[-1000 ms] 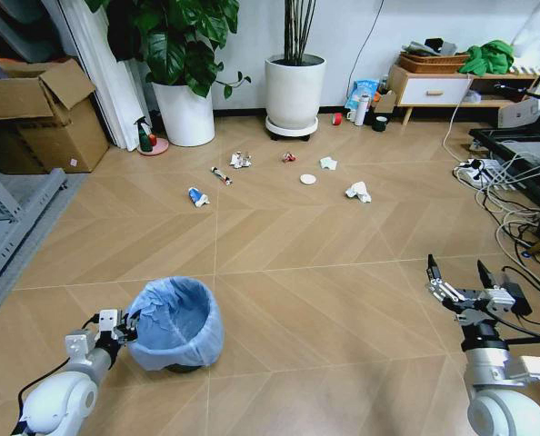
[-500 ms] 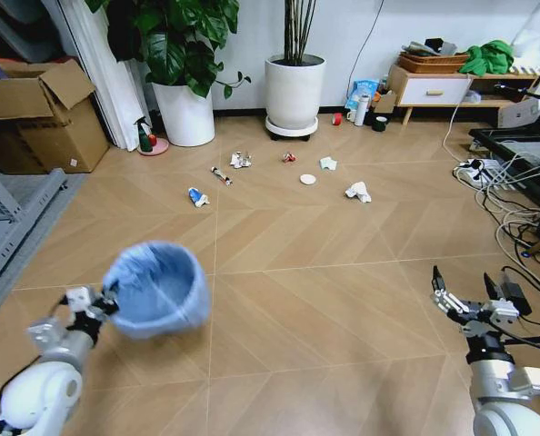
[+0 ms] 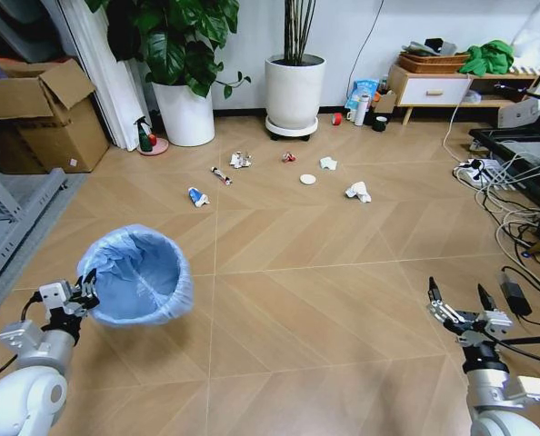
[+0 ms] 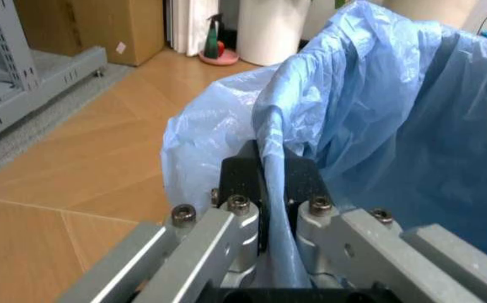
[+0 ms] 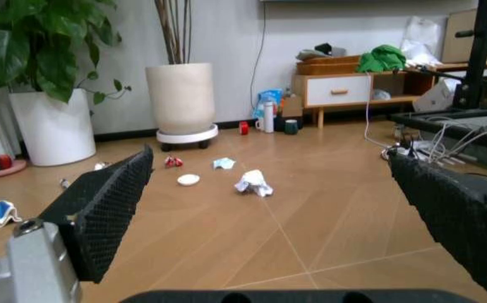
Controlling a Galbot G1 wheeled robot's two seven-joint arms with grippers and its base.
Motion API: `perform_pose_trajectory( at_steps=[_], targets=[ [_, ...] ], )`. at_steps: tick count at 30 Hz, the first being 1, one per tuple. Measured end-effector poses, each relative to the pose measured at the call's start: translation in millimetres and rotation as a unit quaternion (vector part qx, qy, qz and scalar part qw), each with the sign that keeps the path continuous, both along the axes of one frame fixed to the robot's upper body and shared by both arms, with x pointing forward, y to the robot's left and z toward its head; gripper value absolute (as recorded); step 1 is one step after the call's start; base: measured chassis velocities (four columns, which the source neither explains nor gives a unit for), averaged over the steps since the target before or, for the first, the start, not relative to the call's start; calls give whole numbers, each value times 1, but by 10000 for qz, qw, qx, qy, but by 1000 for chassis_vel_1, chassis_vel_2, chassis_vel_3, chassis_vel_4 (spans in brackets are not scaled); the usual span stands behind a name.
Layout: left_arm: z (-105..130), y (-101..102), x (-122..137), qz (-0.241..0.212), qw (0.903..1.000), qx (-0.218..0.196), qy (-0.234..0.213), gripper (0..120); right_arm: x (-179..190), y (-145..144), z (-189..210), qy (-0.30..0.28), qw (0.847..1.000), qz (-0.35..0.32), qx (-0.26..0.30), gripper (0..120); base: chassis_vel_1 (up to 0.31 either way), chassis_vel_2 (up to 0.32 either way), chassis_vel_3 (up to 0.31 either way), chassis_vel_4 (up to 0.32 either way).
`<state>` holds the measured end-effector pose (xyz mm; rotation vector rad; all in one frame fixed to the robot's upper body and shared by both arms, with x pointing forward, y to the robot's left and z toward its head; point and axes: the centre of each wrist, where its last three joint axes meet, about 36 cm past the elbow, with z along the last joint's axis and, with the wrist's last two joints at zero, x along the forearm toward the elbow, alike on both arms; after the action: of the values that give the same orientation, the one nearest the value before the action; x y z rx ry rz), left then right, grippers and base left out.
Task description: Pick up the trash bin and place the garbage on the floor into it.
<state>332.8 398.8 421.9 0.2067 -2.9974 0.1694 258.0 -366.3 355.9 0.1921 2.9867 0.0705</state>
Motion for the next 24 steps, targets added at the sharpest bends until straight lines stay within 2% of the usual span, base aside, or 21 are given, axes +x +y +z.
perform_pose_trajectory(
  at_steps=[11,24],
  targets=[
    [-7,-9,-4,-48,9999,22,89,0,-1,0,-1,-28,10000,30,11,100,0,14,-3,-20],
    [-7,-11,-7,-56,9999,48,102,0,-4,0,-3,-92,9999,90,7,100,-43,153,48,-149]
  ],
)
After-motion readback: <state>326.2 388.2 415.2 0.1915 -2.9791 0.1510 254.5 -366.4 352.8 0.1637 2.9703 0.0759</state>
